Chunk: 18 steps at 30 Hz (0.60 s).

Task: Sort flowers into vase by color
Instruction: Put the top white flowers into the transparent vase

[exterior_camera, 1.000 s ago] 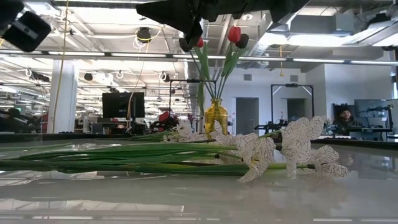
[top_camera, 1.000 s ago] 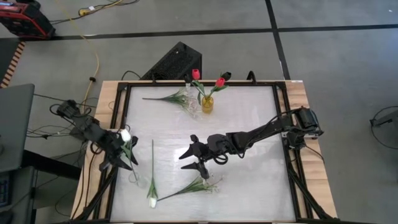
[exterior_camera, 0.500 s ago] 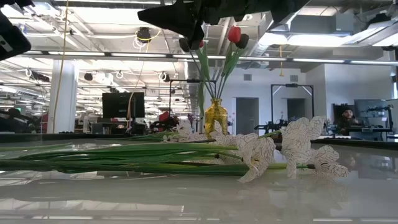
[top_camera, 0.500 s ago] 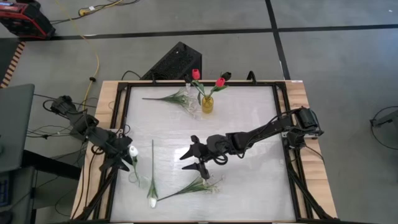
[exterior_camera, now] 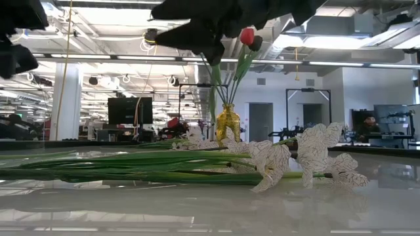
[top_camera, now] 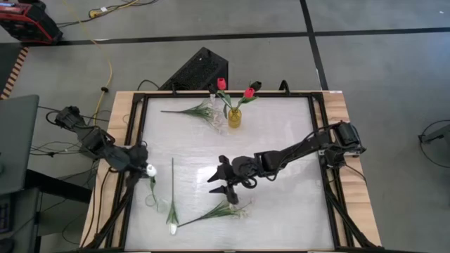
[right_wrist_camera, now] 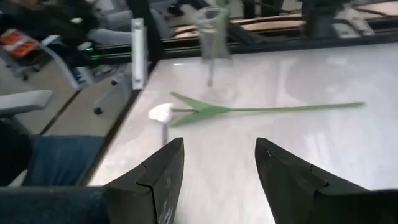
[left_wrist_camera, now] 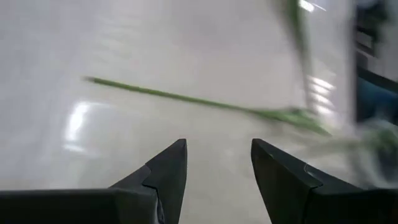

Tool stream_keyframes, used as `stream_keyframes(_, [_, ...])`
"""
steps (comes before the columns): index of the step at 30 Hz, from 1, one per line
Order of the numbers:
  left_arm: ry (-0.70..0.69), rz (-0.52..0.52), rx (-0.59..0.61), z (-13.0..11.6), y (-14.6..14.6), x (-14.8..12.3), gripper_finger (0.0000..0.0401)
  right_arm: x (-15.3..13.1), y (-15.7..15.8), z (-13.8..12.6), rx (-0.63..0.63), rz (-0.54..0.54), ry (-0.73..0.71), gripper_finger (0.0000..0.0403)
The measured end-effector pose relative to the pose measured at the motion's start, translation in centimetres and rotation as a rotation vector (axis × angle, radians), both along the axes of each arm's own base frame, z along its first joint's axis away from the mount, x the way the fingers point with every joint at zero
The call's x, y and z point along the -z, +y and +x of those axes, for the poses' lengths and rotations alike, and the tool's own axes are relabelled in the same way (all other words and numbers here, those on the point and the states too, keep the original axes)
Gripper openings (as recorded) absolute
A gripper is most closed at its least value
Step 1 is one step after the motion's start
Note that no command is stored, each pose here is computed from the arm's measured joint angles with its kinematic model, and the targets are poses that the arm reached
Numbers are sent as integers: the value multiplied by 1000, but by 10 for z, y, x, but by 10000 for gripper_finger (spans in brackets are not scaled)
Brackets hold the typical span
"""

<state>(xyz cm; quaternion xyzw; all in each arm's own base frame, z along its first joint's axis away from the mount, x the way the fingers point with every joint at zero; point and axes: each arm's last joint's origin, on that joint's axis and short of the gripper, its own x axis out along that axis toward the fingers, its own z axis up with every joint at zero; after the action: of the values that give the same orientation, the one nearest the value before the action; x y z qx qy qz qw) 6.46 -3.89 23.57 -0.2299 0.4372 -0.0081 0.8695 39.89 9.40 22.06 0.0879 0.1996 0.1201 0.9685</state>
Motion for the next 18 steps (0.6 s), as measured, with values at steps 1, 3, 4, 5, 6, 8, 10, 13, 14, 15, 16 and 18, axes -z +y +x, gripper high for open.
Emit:
stream_keyframes(1, [-9, 34, -32, 0, 2, 1, 167, 0, 0, 0, 10, -4, 0, 224])
stream_keyframes(3, [-48, 92, -90, 1, 4, 0, 167, 0, -1, 0, 16, -6, 0, 224])
stream_keyframes(4, [-73, 121, -121, 2, 5, 0, 167, 0, -1, 0, 16, -7, 0, 224])
stream_keyframes(5, [-101, 153, -156, 2, 6, -1, 167, 0, -1, 0, 16, -7, 1, 224])
stream_keyframes(6, [-129, 186, -192, 3, 8, -2, 167, 0, -1, 0, 16, -7, 1, 224])
stream_keyframes(8, [-171, 251, -251, 4, 10, -3, 167, 0, -1, 0, 23, -10, -1, 224])
stream_keyframes(10, [-196, 300, -294, 5, 13, -4, 167, 0, -1, 0, 37, -15, -2, 224])
stream_keyframes(13, [-209, 316, -386, 6, 17, -4, 167, 0, -2, 0, 43, -12, 0, 224])
stream_keyframes(14, [-219, 311, -446, 7, 19, -5, 167, 0, -2, 0, 44, -8, 0, 224])
stream_keyframes(15, [-233, 307, -506, 8, 20, -5, 167, 0, -1, 0, 46, -3, 2, 224])
stream_keyframes(16, [-247, 303, -546, 10, 21, -6, 167, 0, -1, 0, 48, 2, 3, 224])
stream_keyframes(18, [-264, 337, -565, 15, 22, -8, 167, 0, -1, 0, 48, 4, 4, 224])
